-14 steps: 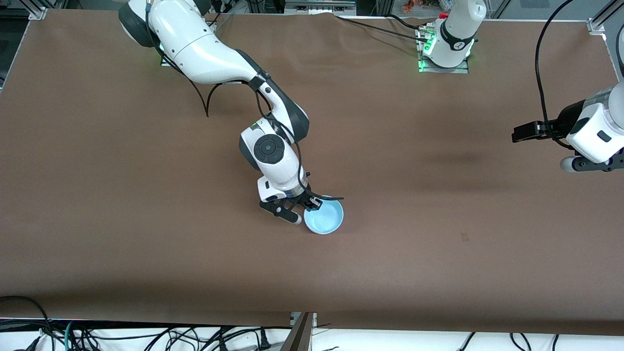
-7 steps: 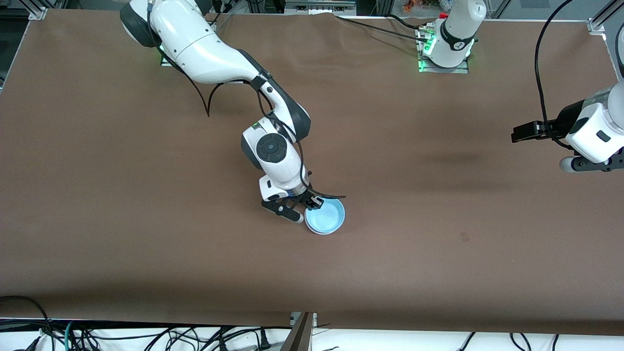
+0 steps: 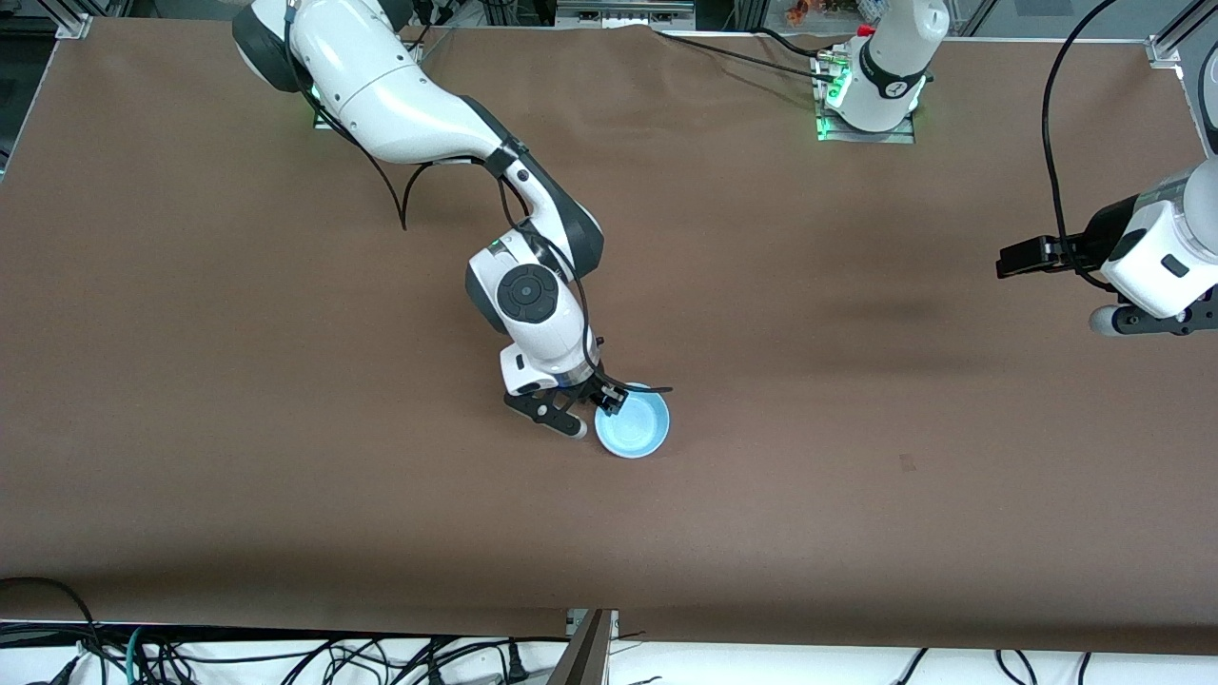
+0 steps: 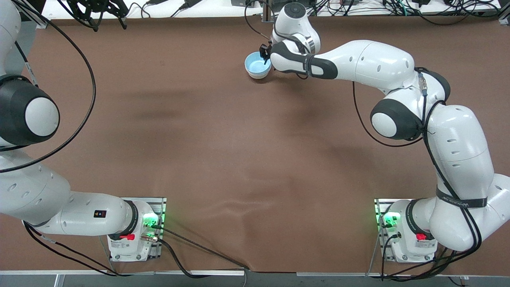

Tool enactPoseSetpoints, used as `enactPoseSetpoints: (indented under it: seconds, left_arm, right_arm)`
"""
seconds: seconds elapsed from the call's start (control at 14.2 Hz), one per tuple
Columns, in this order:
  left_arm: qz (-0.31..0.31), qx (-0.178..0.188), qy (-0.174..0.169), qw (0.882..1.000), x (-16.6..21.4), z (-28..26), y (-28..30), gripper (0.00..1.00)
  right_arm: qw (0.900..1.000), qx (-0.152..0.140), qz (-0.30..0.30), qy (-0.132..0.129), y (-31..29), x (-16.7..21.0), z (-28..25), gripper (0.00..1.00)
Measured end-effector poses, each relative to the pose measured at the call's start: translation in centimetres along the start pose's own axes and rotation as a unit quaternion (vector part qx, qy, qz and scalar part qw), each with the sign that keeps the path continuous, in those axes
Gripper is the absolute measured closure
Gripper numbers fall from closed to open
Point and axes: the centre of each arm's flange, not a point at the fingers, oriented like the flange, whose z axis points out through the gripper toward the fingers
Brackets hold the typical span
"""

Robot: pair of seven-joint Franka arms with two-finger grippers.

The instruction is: Stack pink and blue bowls on white bowl

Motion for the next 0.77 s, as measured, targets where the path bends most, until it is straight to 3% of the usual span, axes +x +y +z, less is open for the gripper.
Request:
enactPoseSetpoints:
  seconds: [0.28,0.77]
  left_arm:
    - [0.000,0.000,0.001,1.000,0.0,0.0,0.0,0.00]
    - [0.001,0.000,0.001,1.000,0.1,0.0,0.1,0.00]
  right_arm:
    - [1.000,-0.013,-0.002,0.004,0.2,3.2,-6.9,0.00]
    - [0.996,-0.057,-0.069,-0.022,5.5,10.4,-16.3,0.00]
